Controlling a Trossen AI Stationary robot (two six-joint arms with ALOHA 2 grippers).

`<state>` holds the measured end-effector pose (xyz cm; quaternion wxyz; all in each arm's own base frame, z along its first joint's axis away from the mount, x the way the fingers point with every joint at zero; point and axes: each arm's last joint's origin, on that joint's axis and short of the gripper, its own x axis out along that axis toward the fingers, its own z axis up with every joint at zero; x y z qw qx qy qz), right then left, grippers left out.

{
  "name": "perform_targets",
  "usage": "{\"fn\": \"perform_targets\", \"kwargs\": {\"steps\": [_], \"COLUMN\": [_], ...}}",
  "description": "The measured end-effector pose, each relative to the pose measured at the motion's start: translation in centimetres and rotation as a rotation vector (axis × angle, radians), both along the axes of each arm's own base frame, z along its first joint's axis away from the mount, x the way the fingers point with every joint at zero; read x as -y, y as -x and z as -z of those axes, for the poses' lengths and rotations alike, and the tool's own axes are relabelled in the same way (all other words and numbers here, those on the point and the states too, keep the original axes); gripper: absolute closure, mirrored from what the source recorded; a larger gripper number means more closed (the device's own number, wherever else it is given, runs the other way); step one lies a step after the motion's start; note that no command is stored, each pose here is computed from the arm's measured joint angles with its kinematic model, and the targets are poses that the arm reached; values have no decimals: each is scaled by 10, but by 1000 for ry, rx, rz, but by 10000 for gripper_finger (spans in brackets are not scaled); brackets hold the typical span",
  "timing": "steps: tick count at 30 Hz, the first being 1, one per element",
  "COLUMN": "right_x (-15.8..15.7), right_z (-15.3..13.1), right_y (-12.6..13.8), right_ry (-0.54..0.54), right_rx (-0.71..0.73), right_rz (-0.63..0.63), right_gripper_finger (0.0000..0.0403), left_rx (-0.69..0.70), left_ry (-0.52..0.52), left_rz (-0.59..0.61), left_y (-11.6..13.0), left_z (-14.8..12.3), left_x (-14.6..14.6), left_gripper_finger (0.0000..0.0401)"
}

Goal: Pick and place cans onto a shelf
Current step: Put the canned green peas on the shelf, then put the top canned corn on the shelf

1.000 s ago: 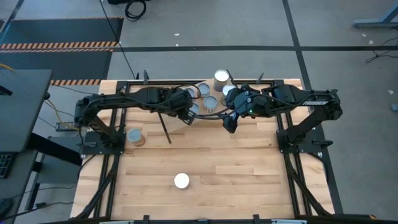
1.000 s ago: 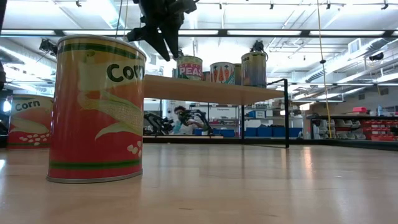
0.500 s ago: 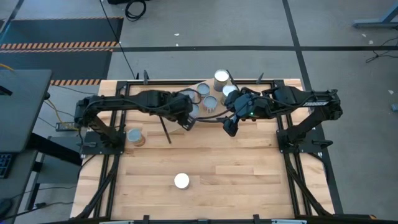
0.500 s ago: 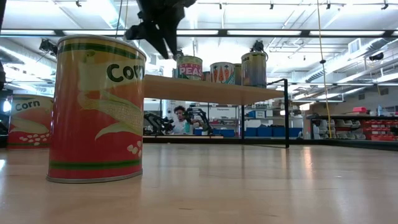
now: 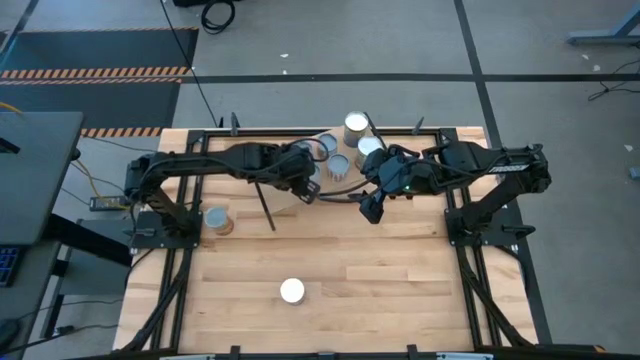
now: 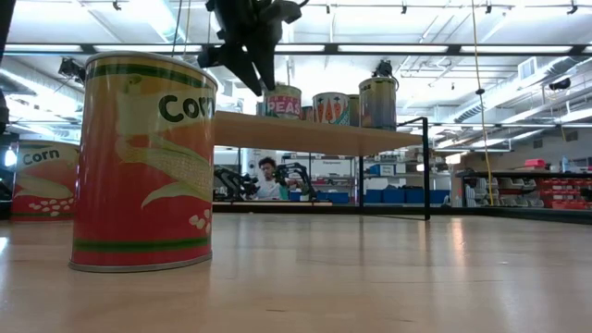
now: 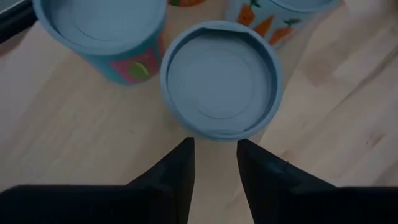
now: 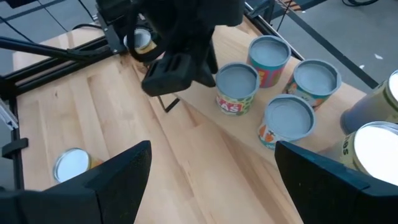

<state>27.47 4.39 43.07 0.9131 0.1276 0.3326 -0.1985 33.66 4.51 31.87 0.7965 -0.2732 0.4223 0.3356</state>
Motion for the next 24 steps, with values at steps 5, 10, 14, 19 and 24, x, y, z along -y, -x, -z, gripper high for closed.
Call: {"fn": "perform_targets", "kwargs": {"steps": [5,10,14,19,24], "right_x": [0,-1,-3,-15,-27], "right_z": [0,0,2,16,31], "right_y": [0,0,-1,-7,-13], "right_ry": [-5,-9,39,129,131], "right_rx": [2,1,-9,-21,-4], "right_rz": [2,-4,-29,-99,-137], "right_gripper_finger": [54,54,54,54,54], "left_rx": [1,9,52,112,104], "left_ry": [-2,18,45,4,46], "left_rz": [-4,9,81,237,258], "left_y": [0,1,6,32,83], "left_z": [0,-2,-17,-51,-77], "left_x": [-2,-1,9,38,69], "left_gripper_finger": [275,275,275,275,273]}}
